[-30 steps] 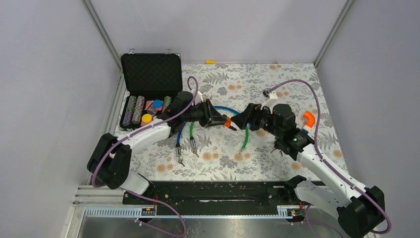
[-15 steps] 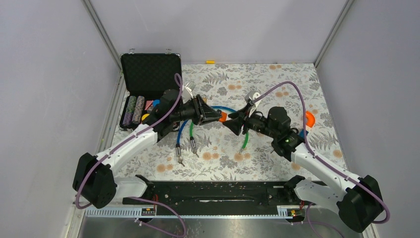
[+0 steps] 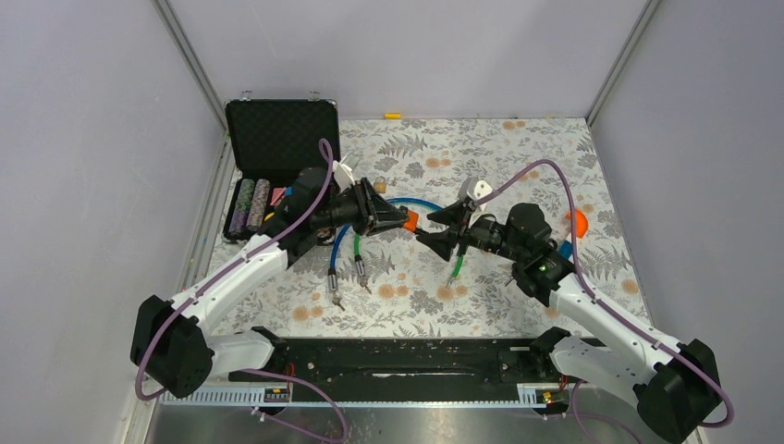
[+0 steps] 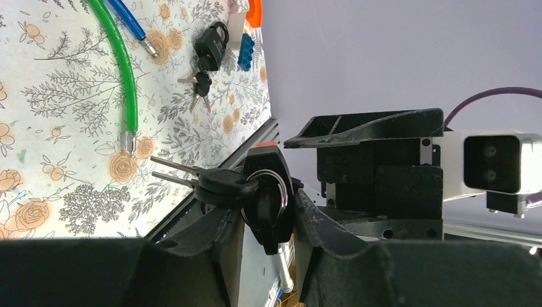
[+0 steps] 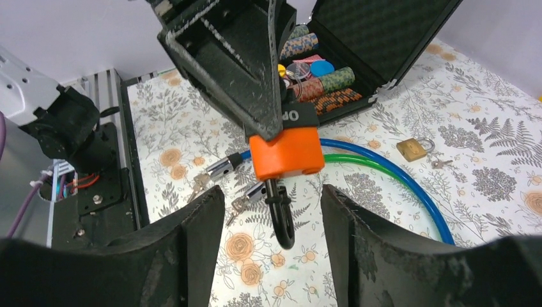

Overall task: Lock with the key
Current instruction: Lock the lock.

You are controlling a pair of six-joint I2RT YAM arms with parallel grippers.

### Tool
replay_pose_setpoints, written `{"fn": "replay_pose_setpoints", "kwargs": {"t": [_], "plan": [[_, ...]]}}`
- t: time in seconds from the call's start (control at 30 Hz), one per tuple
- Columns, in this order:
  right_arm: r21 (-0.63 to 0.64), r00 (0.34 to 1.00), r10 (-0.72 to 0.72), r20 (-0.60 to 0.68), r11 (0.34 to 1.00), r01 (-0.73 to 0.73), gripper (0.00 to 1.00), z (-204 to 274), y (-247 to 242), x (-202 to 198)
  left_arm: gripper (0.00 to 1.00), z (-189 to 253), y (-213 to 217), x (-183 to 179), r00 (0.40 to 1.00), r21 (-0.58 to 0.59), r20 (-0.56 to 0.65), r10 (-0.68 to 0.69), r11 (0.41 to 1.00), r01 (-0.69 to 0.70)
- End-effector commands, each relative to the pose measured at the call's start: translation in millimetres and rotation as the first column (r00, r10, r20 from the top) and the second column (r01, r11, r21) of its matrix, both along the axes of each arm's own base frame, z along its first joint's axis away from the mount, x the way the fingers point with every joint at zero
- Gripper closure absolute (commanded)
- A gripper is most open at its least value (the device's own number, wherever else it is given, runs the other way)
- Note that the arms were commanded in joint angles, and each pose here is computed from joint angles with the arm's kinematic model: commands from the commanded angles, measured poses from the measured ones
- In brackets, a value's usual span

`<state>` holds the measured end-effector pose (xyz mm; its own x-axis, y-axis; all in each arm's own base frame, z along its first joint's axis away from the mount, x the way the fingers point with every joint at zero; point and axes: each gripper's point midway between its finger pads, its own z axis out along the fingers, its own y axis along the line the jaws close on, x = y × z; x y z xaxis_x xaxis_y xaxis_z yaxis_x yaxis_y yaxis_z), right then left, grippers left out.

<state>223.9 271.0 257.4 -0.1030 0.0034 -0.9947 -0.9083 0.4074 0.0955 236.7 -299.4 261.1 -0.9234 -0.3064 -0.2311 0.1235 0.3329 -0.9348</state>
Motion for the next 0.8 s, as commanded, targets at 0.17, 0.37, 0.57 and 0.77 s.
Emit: {"fn": "replay_pose_setpoints", "kwargs": {"t": [0.17, 0.37, 0.57, 0.77], "plan": [[-0.03, 0.991, 0.05, 0.122, 0.998, -0.047, 0.42, -3, 3, -3, 1.0, 61, 6, -5, 0.988, -0.094, 0.153, 0.01, 0.996, 0.004], [0.007, 0.987, 0.074, 0.143, 0.997, -0.075, 0.49, 2, 9, -4, 1.0, 67, 7, -10, 0.987, -0.106, 0.161, 0.0, 0.994, 0.018], [0.029, 0.983, 0.089, 0.162, 0.995, -0.095, 0.69, 12, 13, -4, 1.0, 69, 8, -13, 0.988, -0.122, 0.156, -0.006, 0.992, 0.026], [0.013, 0.986, 0.113, 0.126, 0.993, -0.115, 1.0, 11, 15, -8, 1.0, 73, 9, -13, 0.987, -0.131, 0.163, -0.001, 0.991, 0.023]]}}
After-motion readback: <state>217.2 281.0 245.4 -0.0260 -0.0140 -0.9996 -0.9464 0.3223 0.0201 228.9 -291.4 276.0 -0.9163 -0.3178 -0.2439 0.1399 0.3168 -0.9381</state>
